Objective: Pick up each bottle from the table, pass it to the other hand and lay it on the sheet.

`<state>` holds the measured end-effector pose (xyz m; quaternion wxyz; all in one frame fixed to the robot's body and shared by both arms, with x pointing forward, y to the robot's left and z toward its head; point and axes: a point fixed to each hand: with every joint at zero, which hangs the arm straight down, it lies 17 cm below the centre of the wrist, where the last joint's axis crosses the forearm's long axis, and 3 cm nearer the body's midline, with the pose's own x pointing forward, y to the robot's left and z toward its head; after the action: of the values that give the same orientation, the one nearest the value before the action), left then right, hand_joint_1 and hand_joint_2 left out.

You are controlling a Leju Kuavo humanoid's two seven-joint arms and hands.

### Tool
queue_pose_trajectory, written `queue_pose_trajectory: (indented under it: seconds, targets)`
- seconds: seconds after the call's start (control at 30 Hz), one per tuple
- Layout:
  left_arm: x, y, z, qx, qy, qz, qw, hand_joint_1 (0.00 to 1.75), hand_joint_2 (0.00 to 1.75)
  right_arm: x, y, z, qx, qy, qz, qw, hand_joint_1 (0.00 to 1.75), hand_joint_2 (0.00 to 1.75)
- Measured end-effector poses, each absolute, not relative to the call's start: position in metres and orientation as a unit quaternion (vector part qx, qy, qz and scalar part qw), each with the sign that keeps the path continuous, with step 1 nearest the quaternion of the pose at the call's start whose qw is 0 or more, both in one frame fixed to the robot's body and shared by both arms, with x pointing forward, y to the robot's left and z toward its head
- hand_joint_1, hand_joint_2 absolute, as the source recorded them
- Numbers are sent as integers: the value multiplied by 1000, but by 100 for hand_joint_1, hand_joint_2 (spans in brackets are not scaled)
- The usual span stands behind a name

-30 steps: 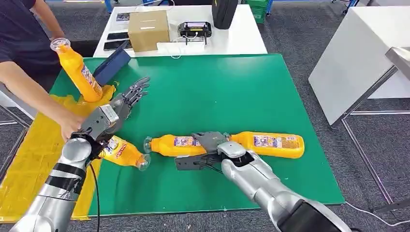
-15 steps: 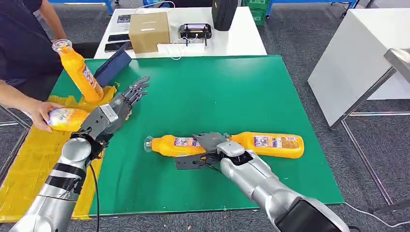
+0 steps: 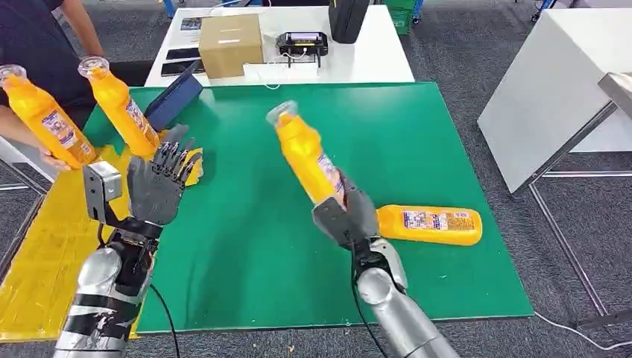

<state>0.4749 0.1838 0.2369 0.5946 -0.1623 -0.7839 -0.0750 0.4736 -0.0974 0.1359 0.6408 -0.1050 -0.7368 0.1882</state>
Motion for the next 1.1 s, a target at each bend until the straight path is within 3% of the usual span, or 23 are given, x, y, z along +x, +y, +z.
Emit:
queue_pose_trajectory:
  seconds: [0.17, 0.47, 0.8, 1.1]
  targets:
    - [466, 180, 247, -171, -789, -45, 588, 0, 175, 462, -105, 191, -79, -782, 131, 604, 175, 175]
    - [453, 164, 257, -208, -791, -35, 575, 0, 175, 446, -87, 234, -42, -813, 124, 567, 175, 175]
    - [418, 118, 262, -317, -762, -81, 559, 0, 175, 402, 10, 207, 103, -755, 286, 580, 175, 175]
    - [400, 103, 260, -380, -736, -87, 553, 0, 175, 366, 61, 200, 130, -732, 409, 530, 175, 175]
